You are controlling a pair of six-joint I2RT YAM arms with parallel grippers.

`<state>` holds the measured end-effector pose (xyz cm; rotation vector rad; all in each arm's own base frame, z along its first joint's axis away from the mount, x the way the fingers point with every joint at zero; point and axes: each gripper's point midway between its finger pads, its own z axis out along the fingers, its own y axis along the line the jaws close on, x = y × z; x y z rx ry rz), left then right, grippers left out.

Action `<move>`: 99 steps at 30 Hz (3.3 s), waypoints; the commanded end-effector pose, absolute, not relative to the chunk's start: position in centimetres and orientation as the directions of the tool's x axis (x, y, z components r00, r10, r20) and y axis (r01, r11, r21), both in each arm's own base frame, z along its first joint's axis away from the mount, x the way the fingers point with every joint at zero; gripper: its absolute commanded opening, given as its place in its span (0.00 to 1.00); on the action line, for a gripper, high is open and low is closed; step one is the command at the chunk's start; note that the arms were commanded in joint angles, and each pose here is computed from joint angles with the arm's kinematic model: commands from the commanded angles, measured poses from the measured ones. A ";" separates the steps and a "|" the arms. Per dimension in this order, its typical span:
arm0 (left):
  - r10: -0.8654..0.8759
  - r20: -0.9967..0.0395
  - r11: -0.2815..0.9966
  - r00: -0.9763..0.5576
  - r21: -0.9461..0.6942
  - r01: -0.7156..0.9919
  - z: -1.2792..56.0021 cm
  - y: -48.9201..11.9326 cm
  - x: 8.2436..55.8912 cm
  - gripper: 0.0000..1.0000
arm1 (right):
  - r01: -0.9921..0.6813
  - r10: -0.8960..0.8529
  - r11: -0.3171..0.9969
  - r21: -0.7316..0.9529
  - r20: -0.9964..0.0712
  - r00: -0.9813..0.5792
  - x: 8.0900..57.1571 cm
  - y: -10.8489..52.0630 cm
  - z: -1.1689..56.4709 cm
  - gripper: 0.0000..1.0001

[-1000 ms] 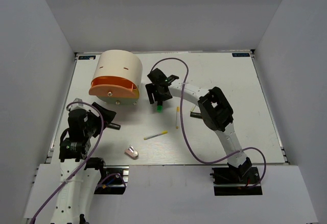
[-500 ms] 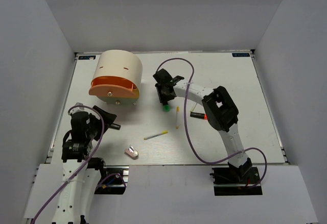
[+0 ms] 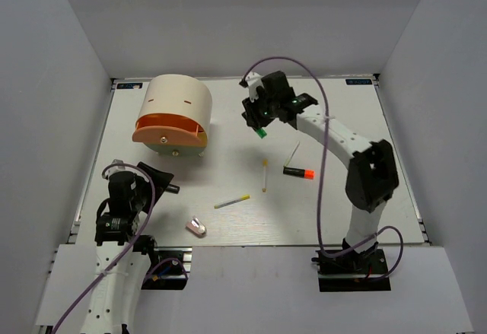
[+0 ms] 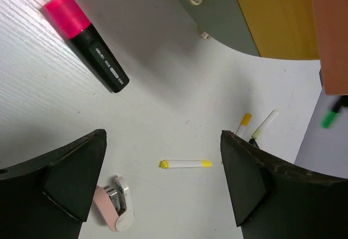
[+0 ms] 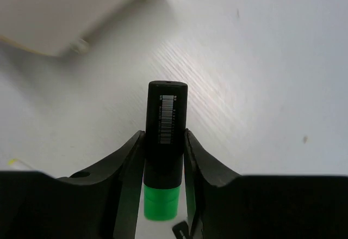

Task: Sort the stationery into containers
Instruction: Place the stationery into the container, then grab a piece of stationery with the left arm

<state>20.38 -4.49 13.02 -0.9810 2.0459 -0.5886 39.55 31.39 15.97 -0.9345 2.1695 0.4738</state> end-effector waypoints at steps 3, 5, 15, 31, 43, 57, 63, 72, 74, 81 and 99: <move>-0.823 -0.435 0.565 -0.365 -0.696 -0.444 13.1 -4.4 20.9 0.94 | -0.962 -0.354 0.237 -0.136 -0.934 0.044 35.3 36.5 29.9 0.00; -0.823 -0.439 0.565 -0.360 -0.700 -0.437 13.3 -4.4 21.1 0.94 | -0.974 -0.293 0.150 -0.171 -0.948 0.121 34.4 37.8 32.4 0.00; -0.823 -0.439 0.565 -0.360 -0.700 -0.437 13.1 -4.4 21.3 0.94 | -0.961 0.056 -0.151 -0.231 -0.973 0.226 31.5 44.9 39.9 0.00; -0.824 -0.445 0.565 -0.352 -0.690 -0.452 12.7 -4.1 20.8 0.94 | -0.928 0.230 -0.315 -0.200 -0.965 0.130 28.2 51.4 40.0 0.00; -0.824 -0.441 0.565 -0.356 -0.686 -0.458 12.5 -4.1 20.8 0.94 | -0.933 0.222 -0.313 -0.180 -0.969 0.112 29.7 53.5 36.2 0.00; -0.842 -0.419 0.537 -0.339 -0.702 -0.468 12.4 -4.2 21.2 0.94 | -0.930 0.187 -0.321 -0.179 -0.975 0.123 30.3 53.6 33.6 0.29; -0.876 -0.379 0.482 -0.300 -0.727 -0.489 12.2 -4.1 22.1 0.94 | -0.924 0.183 -0.327 -0.196 -0.973 0.141 29.8 53.1 33.9 0.43; -0.896 -0.354 0.444 -0.267 -0.718 -0.536 11.9 -3.7 23.5 0.94 | -0.924 0.191 -0.311 -0.222 -0.967 0.168 29.6 51.9 35.6 0.49; -0.896 -0.352 0.444 -0.270 -0.698 -0.562 11.5 -3.4 23.1 0.94 | -0.926 0.199 -0.294 -0.237 -0.963 0.183 29.8 51.2 36.7 0.49; -0.896 -0.342 0.442 -0.285 -0.610 -0.657 10.3 -2.7 21.8 0.89 | -0.979 0.118 -0.098 -0.178 -0.979 0.166 33.3 47.1 38.7 0.30; -0.920 -0.267 0.381 -0.285 -0.451 -0.807 5.7 -2.1 24.3 0.67 | -0.955 -0.158 0.296 0.024 -0.985 -0.074 35.3 31.0 29.1 0.19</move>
